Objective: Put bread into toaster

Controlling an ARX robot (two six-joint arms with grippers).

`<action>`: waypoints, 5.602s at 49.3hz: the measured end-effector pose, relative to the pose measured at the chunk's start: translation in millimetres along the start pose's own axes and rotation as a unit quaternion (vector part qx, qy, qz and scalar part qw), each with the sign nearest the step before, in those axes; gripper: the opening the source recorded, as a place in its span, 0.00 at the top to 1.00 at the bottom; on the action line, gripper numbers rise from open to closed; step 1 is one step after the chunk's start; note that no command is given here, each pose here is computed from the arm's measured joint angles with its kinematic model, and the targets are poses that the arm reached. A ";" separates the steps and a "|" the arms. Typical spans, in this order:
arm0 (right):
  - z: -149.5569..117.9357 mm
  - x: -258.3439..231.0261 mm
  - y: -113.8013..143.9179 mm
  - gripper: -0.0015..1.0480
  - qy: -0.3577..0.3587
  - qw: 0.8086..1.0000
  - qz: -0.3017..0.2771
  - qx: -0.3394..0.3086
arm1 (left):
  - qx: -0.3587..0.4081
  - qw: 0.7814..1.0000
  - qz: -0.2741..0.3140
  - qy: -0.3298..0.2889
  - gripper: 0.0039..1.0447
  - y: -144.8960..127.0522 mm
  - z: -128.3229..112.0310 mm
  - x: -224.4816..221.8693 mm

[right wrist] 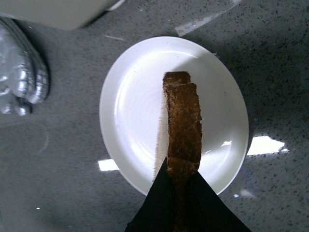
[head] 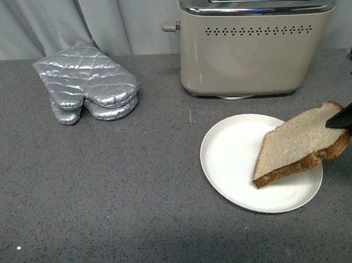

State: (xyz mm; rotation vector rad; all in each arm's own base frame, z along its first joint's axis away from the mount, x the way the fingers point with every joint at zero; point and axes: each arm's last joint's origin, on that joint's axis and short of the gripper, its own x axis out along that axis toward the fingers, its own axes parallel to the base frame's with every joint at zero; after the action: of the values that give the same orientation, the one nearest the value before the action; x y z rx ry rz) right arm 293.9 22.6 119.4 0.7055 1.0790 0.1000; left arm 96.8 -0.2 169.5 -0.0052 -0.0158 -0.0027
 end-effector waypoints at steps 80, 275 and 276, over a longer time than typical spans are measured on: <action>85.4 -17.3 157.1 0.99 -0.252 0.897 0.039 0.361 | 0.000 1.000 0.000 0.000 0.06 0.0 0.0 0.0; -140.0 -140.5 -41.6 0.09 -0.503 0.797 -0.047 -0.330 | 0.000 1.000 0.000 0.001 0.06 0.0 -0.1 0.0; -140.0 -140.5 -41.6 0.09 -0.503 0.797 -0.047 -0.330 | 0.000 1.000 0.000 0.001 0.06 0.0 -0.1 0.0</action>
State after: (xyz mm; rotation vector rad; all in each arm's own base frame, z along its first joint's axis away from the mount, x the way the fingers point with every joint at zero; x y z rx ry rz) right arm 97.7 0.2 165.1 -0.0032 -0.0025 0.0008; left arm 96.8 -0.2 169.4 -0.0048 -0.0147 -0.0023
